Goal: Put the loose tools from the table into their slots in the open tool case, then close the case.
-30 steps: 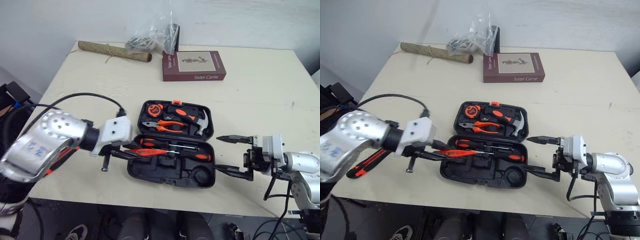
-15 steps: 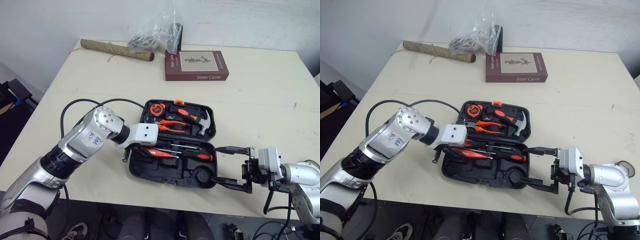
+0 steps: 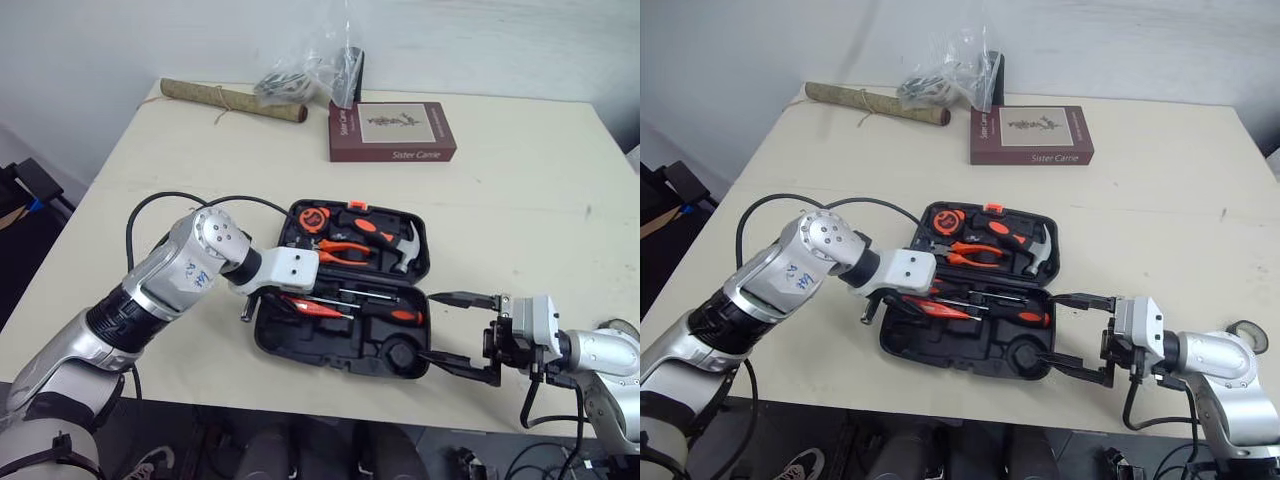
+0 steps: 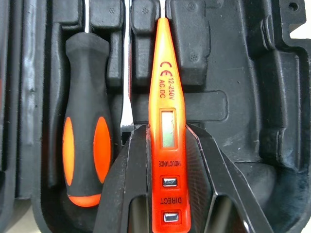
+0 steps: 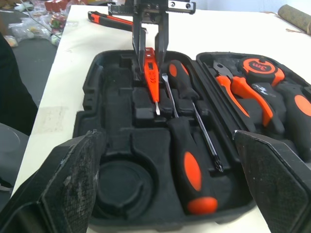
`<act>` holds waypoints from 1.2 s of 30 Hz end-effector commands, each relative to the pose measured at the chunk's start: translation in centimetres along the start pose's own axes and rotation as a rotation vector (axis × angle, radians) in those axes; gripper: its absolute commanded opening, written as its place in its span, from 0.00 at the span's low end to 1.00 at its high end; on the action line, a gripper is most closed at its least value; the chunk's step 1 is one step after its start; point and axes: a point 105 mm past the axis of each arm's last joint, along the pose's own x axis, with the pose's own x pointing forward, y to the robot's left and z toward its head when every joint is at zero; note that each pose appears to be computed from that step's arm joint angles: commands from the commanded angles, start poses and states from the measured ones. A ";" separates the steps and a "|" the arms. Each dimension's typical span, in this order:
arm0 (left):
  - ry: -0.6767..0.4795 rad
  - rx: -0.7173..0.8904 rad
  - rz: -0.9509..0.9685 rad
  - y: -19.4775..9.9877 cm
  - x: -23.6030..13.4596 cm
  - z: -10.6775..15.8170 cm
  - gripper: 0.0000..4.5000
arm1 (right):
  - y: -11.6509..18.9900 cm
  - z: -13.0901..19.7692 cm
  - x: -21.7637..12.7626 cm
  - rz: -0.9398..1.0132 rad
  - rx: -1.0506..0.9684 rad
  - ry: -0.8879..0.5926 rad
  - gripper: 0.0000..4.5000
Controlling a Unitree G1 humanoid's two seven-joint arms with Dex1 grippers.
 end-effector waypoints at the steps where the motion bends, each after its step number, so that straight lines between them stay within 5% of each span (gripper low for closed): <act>1: 0.097 -0.029 0.019 0.1 0.3 -1.7 0.07 | -0.1 0.7 0.0 -0.012 -0.047 -0.011 1.00; 9: 0.187 -0.039 0.022 0.0 1.4 -3.4 0.07 | -0.1 0.5 0.2 -0.009 -0.045 -0.016 1.00; 17: 0.135 -0.015 0.020 -0.3 1.7 -2.2 0.07 | 0.1 0.2 0.4 -0.002 -0.040 -0.019 1.00; 22: 0.021 -0.010 0.050 -0.2 0.2 -0.2 0.55 | 0.1 0.2 0.3 0.001 -0.036 -0.022 1.00; 31: -0.101 -0.023 0.058 -1.1 -3.8 1.5 0.55 | 0.4 0.2 0.5 0.024 -0.014 -0.022 1.00; 33: -0.208 0.010 0.111 -0.7 -3.9 2.0 0.55 | 0.4 0.2 0.5 0.025 -0.012 -0.021 1.00; 36: -0.490 -0.027 0.220 0.2 -4.2 2.7 0.36 | 0.5 0.0 0.5 0.019 -0.008 -0.021 1.00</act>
